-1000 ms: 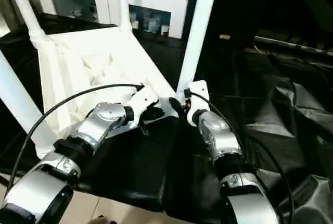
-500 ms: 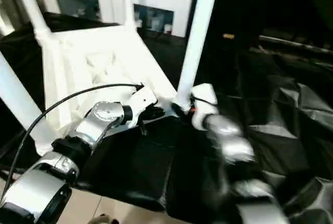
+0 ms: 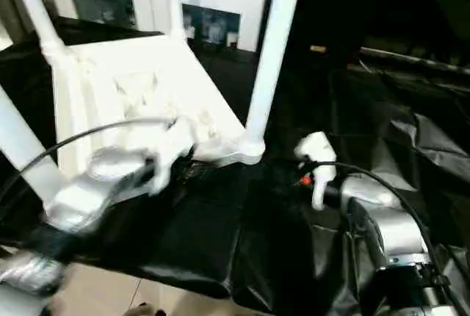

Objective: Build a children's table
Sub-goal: Rotate table base

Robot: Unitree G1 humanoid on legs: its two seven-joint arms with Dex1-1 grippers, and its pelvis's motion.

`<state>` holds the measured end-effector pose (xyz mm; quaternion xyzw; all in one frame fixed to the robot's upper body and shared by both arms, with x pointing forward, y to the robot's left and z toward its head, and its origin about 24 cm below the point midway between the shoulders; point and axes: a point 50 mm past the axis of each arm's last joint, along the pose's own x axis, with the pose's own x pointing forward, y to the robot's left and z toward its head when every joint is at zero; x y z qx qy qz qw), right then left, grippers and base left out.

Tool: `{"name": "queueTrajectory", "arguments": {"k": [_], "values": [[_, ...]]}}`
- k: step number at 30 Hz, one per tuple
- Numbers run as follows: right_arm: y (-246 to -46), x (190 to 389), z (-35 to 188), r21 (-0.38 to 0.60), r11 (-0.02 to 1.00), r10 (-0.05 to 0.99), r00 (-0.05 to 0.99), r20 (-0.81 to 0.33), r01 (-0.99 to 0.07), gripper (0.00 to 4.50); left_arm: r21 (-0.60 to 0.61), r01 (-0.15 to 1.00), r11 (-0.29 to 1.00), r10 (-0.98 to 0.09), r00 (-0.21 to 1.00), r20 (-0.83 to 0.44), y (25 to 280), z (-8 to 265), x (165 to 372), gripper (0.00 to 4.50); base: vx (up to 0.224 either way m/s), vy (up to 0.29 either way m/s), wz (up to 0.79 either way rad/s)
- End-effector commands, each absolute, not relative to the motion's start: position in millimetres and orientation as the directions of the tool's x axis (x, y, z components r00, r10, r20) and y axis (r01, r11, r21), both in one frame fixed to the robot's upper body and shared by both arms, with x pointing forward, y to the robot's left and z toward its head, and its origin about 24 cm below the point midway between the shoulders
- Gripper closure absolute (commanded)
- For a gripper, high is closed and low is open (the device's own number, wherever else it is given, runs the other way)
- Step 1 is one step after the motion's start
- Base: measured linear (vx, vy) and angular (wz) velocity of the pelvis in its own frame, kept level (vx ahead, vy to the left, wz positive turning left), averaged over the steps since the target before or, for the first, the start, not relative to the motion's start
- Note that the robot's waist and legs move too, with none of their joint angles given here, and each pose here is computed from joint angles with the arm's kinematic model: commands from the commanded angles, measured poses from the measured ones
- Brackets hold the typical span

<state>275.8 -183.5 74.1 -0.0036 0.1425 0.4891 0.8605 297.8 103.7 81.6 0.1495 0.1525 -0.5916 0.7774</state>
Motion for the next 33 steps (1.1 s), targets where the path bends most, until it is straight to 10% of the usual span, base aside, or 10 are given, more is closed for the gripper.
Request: {"name": "queueTrajectory", "arguments": {"k": [1, 19, 33], "values": [[-175.7, 277.7, 79.9, 0.147, 0.501, 0.857, 0.465, -0.222, -0.853, 0.72, 0.053, 0.966, 0.254, -0.857, 0.250, -0.450, 102.6, 83.8, 288.6, 2.53, 0.000, 0.000, 0.00], [-75.4, 336.1, 63.3, 0.199, 0.592, 0.804, 0.587, -0.089, -0.781, 0.72, 0.146, 0.802, 0.579, -0.572, 0.528, -0.627, 149.7, 70.7, 268.7, 1.19, 0.000, 0.000, 0.00], [-90.9, 369.8, 63.9, 0.303, 0.876, 0.404, 0.914, -0.033, -0.376, 0.72, 0.156, 0.769, 0.619, -0.524, 0.553, -0.647, 151.5, 63.4, 256.8, 0.06, 0.000, 0.000, 0.00]]}}
